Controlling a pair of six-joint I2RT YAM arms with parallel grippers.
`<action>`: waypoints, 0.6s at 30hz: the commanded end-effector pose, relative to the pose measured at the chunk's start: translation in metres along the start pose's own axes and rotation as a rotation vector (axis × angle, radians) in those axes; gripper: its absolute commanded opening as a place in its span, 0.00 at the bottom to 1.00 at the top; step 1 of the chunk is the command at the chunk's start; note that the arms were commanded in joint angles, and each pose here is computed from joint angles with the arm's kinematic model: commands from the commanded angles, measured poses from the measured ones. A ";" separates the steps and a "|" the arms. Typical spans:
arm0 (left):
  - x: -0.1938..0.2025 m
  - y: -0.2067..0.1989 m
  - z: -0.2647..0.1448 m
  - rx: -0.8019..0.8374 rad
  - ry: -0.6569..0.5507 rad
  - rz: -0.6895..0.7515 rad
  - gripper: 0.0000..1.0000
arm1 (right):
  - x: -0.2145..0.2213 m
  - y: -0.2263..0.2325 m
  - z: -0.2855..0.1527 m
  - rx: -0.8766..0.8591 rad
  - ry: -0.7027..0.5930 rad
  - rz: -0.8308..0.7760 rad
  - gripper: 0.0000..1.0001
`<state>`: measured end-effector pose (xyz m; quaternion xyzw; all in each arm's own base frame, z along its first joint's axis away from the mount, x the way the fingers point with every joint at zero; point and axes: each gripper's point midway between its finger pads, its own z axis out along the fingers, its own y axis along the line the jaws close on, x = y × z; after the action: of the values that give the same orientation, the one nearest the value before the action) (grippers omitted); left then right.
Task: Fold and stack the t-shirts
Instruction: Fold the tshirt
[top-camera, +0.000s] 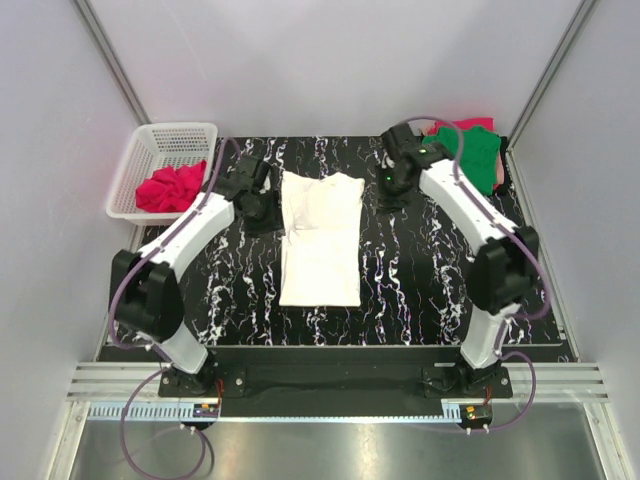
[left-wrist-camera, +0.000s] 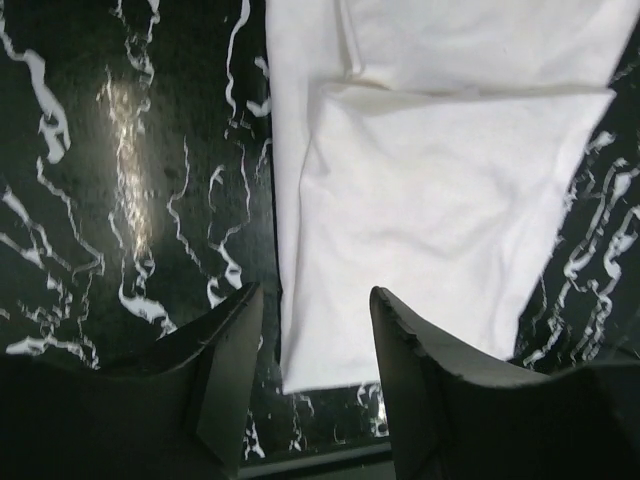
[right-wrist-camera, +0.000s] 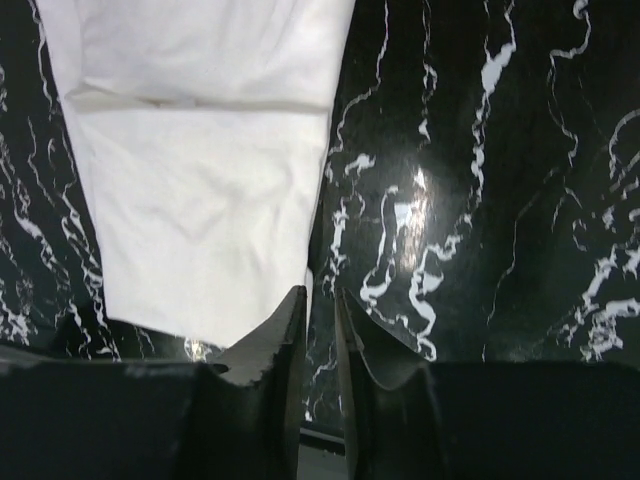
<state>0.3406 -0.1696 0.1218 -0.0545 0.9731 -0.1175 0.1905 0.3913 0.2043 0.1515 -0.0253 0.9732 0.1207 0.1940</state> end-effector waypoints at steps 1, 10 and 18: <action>0.043 0.011 -0.027 0.058 0.070 -0.068 0.52 | 0.052 -0.005 -0.027 -0.027 0.089 0.058 0.25; 0.081 0.012 -0.066 0.156 0.037 -0.136 0.52 | 0.114 0.016 -0.058 -0.221 0.143 0.239 0.32; 0.095 0.010 -0.071 0.192 0.061 -0.156 0.52 | 0.142 0.014 -0.063 -0.247 0.218 0.226 0.31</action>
<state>0.2265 -0.1494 0.1425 -0.1088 0.9611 -0.1975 0.1594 0.2443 0.1939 0.1500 0.0525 0.9693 0.2271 0.0782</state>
